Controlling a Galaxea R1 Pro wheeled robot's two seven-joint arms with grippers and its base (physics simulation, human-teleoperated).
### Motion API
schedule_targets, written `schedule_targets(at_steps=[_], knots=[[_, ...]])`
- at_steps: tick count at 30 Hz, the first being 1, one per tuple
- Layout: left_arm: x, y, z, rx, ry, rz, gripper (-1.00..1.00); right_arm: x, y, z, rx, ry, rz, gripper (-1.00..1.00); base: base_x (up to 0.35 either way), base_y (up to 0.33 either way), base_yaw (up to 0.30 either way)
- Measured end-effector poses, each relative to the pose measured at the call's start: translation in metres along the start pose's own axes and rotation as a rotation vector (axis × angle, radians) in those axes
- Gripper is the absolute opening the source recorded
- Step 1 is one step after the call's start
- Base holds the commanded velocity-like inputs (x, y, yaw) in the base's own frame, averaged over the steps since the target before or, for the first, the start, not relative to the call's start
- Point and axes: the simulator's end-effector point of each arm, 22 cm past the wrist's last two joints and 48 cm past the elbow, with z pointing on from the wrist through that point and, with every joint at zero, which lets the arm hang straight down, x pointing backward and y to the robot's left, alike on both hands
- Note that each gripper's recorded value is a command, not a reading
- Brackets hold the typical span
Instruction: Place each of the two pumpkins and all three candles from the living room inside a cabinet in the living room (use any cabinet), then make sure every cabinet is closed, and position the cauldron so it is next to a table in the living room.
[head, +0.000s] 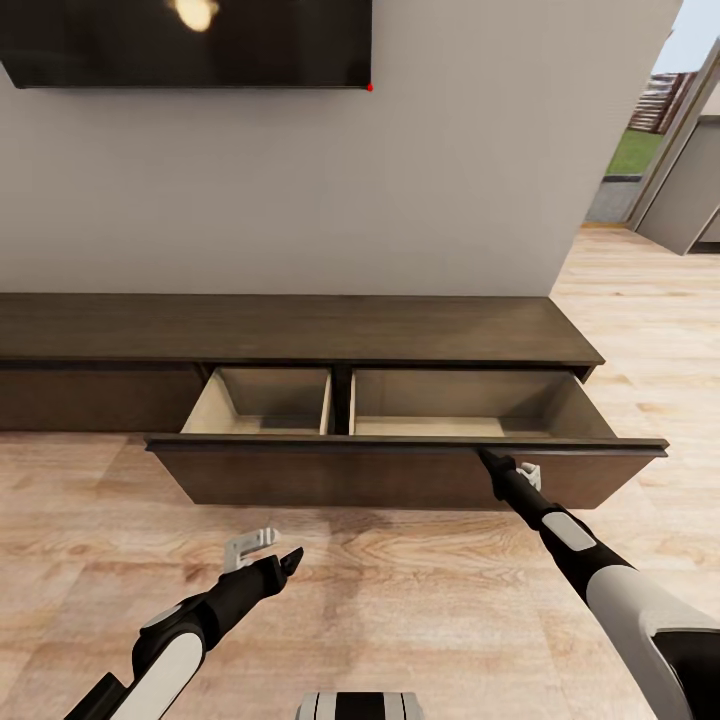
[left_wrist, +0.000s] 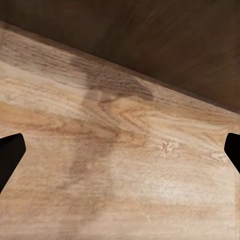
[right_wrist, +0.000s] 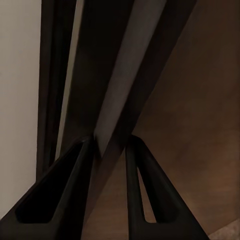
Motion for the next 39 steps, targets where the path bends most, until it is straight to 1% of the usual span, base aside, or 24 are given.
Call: schedule_targets(at_steps=[3,7,10,20,37,38,39], knots=[[0.000,0.000,0.000,0.000,0.000,0.000,1.00,0.000,0.000,0.000,0.000,0.001,0.002,-1.00,0.000,0.000,0.000],[0.000,0.000,0.000,0.000,0.000,-0.001,1.00,0.001,0.000,-0.001,-0.001,0.009,0.034,-1.00,0.000,0.000,0.000],[0.000,0.000,0.000,0.000,0.000,-0.001,1.00,0.001,0.000,-0.001,-0.003,0.011,0.044,-1.00,0.000,0.000,0.000],[0.000,0.000,0.000,0.000,0.001,-0.001,1.00,0.001,0.000,-0.002,-0.006,0.007,0.048,-1.00,0.000,0.000,0.000],[0.000,0.000,0.000,-0.001,0.001,-0.001,1.00,0.001,0.000,-0.001,-0.003,0.007,0.041,-1.00,0.000,0.000,0.000],[0.000,0.000,0.000,-0.001,0.001,-0.001,1.00,0.001,0.000,-0.001,-0.002,0.008,0.040,1.00,0.000,0.000,0.000],[0.001,0.000,0.000,-0.001,0.002,-0.001,1.00,0.013,-0.004,0.000,0.008,0.038,0.024,1.00,0.000,0.000,0.000]])
